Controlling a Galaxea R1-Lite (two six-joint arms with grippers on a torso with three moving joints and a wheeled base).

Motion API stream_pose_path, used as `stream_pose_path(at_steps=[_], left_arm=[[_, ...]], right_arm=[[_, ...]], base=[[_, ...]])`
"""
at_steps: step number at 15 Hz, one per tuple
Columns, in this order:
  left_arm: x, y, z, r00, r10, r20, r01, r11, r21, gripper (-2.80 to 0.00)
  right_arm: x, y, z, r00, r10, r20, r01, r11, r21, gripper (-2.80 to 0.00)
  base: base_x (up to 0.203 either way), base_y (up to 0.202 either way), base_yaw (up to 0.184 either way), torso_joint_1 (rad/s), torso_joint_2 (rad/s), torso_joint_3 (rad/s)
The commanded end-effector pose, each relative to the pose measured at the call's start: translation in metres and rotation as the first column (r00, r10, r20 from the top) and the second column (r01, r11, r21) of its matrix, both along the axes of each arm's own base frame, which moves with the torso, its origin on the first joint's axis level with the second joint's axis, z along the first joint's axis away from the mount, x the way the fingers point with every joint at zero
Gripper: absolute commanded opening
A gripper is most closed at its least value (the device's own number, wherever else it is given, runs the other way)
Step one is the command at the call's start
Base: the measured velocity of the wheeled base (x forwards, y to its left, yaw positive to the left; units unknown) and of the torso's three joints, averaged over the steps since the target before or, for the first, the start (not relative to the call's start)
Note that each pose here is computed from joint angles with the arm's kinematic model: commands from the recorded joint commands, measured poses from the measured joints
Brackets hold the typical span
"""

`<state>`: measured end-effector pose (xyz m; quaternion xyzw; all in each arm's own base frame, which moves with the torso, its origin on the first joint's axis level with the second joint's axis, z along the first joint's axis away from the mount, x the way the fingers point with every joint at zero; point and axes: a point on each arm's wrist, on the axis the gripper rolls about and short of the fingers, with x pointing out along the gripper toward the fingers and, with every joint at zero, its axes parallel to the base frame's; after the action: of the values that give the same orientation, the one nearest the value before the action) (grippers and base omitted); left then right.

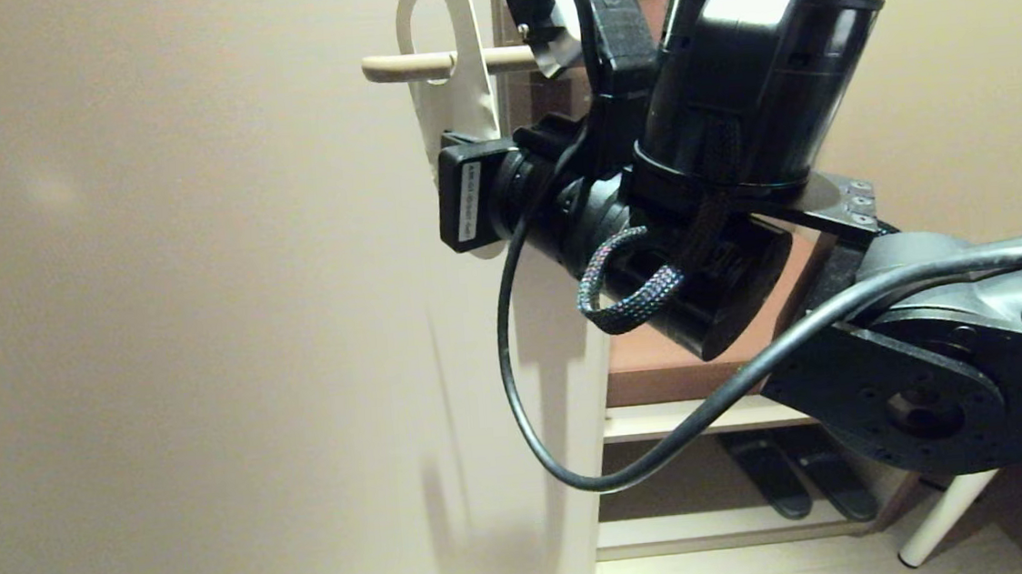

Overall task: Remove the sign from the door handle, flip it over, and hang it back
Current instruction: Take down the sign

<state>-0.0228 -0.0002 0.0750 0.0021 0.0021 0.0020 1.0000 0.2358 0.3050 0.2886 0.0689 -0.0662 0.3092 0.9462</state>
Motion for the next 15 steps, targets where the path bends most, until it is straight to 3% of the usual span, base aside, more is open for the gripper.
stream_pose_path(at_steps=[1,10,15], left_arm=[[0.0,0.0,0.0,1.0,0.001,0.0,-0.001,1.0,0.0,-2.8],[0.0,0.0,0.0,1.0,0.001,0.0,-0.001,1.0,0.0,-2.8],[0.0,0.0,0.0,1.0,0.001,0.0,-0.001,1.0,0.0,-2.8]], right_arm=[[0.0,0.01,-0.006,1.0,0.013,0.004,-0.013,1.0,0.004,-2.8],[-0.014,0.037,-0.008,0.997,0.061,0.048,-0.064,0.997,0.052,-2.8],[-0.02,0.042,-0.012,0.996,0.077,0.054,-0.08,0.996,0.041,-2.8]], base=[[0.0,0.0,0.0,0.0,0.0,0.0],[0.0,0.0,0.0,0.0,0.0,0.0],[0.0,0.0,0.0,0.0,0.0,0.0]])
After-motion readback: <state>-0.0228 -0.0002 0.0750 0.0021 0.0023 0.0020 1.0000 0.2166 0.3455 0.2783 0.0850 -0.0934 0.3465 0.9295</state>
